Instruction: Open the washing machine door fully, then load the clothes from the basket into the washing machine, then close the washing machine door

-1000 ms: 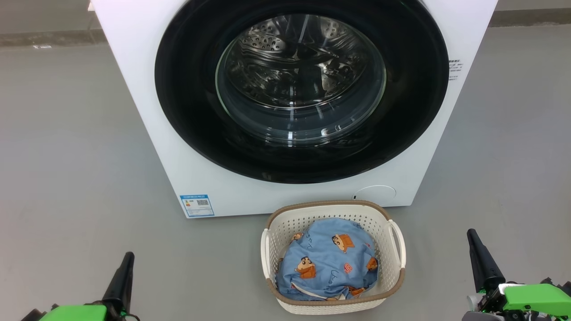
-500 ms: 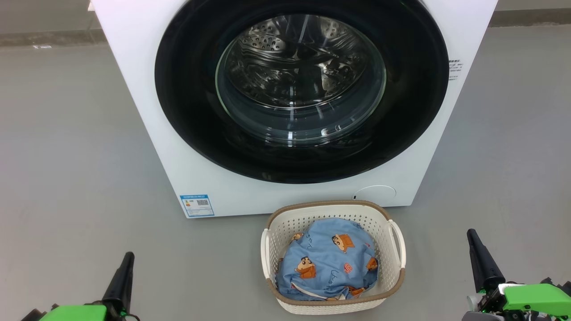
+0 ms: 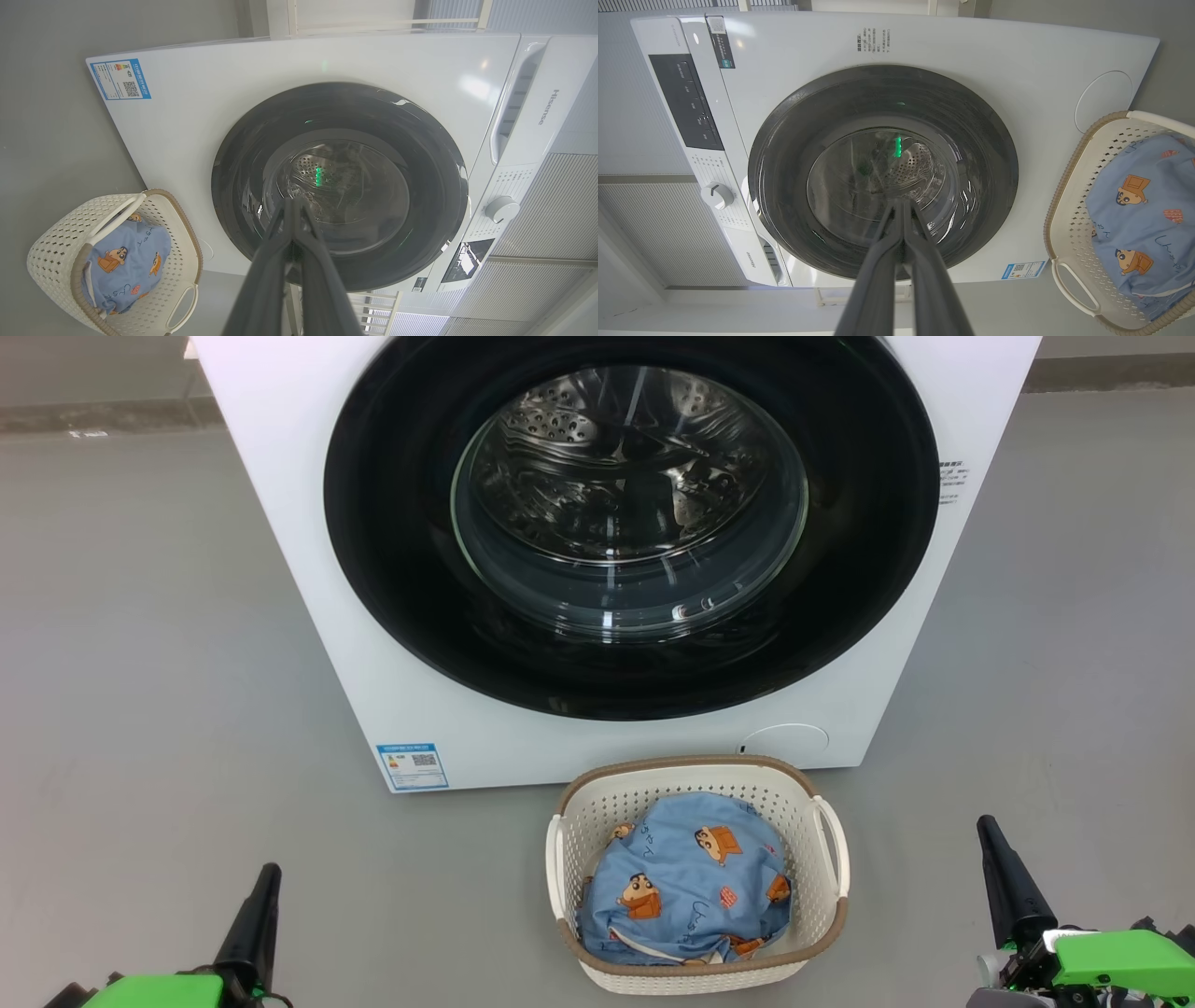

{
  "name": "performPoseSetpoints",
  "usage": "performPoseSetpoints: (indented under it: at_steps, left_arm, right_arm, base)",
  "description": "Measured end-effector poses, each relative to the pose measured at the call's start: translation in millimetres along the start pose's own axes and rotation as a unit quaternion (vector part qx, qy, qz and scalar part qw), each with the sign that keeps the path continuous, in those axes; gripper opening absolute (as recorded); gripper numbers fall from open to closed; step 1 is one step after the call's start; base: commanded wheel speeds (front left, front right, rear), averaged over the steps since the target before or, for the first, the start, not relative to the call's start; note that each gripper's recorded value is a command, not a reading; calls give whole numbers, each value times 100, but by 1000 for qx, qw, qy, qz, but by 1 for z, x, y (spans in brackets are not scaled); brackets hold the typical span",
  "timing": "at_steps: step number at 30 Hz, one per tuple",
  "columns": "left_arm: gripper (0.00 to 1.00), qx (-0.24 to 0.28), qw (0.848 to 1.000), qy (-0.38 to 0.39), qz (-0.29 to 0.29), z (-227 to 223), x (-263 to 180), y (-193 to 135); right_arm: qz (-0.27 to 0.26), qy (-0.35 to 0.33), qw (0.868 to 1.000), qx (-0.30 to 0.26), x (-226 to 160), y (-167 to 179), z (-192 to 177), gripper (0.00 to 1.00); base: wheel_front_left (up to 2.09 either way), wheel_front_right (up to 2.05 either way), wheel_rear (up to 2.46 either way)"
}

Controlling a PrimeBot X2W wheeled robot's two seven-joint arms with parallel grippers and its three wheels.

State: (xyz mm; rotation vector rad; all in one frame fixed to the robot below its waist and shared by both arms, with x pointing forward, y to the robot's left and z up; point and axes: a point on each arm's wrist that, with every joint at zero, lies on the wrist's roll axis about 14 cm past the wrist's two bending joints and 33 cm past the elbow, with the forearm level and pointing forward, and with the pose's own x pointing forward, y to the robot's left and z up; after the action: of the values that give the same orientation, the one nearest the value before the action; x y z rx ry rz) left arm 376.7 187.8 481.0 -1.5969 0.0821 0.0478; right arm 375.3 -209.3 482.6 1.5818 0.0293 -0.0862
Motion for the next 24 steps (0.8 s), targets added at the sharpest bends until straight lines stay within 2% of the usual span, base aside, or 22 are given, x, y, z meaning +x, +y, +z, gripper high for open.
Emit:
performPoseSetpoints:
  at_steps: [8, 9, 15, 24]
  left_arm:
    - [0, 0, 1000, 0, 0, 0, 0, 0]
    - [100, -1, 1000, 0, 3, 0, 0, 2]
    - [100, -18, 998, 2, 58, -9, -17, 40]
    - [100, -12, 998, -6, 61, -9, -18, 41]
  right_arm:
    - [0, 0, 1000, 0, 0, 0, 0, 0]
    - [-3, 0, 1000, 0, -1, -2, 0, 100]
    - [-57, -4, 998, 10, -16, -38, -2, 100]
    - [-52, -13, 999, 7, -16, -35, 0, 100]
  base:
    - [0, 0, 0]
    - [0, 0, 0]
    - [0, 0, 0]
    - [0, 0, 0]
